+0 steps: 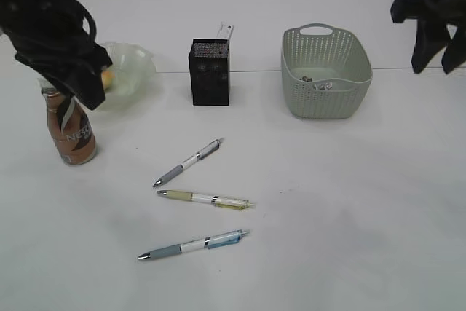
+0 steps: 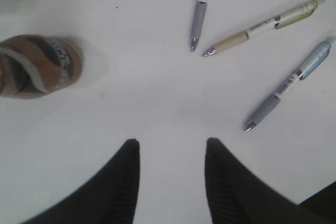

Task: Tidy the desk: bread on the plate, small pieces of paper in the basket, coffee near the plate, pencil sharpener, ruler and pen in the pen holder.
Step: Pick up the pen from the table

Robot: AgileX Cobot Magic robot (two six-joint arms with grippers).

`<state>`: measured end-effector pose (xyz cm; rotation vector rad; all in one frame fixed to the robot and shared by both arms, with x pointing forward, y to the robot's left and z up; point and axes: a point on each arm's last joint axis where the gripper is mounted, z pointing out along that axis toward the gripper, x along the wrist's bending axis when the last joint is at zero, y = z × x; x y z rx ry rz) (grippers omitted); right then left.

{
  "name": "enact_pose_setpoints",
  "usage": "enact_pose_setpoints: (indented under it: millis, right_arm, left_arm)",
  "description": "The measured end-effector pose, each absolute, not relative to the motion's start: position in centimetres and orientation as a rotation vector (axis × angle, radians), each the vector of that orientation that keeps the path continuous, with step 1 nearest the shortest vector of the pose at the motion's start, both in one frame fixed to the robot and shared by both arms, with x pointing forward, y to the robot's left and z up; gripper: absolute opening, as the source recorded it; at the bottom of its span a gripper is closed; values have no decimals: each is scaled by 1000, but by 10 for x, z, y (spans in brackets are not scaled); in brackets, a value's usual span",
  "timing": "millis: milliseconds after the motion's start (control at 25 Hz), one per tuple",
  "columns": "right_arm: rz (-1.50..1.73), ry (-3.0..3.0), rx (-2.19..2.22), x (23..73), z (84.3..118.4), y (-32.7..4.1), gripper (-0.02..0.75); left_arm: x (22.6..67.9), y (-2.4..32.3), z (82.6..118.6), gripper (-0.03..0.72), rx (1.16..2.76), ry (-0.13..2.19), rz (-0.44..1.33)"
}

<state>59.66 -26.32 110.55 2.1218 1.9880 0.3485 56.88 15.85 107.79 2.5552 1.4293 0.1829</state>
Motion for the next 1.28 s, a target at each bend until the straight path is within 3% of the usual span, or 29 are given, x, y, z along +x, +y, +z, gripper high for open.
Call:
enact_pose_setpoints:
  millis: [360,560,800,1040,1280]
  right_arm:
    - [156,2080,2215,574,1058,-265,291]
    - [166,2081,2221,574,1058,-264,290]
    - [167,2080,2220,574,1058,-264,289]
    - [170,2079,2219,574,1058,-264,289]
    - [170,2082,2217,574,1058,-264,288]
  left_arm:
    - [599,129,1055,375,2598,1330,215]
    - [631,109,1036,389,2611,1282,163]
    - [664,86,987,386,2659,1241,83]
    - [667,74,944,382,2771,1205,48]
    - [668,73,926,380,2813,1205,35]
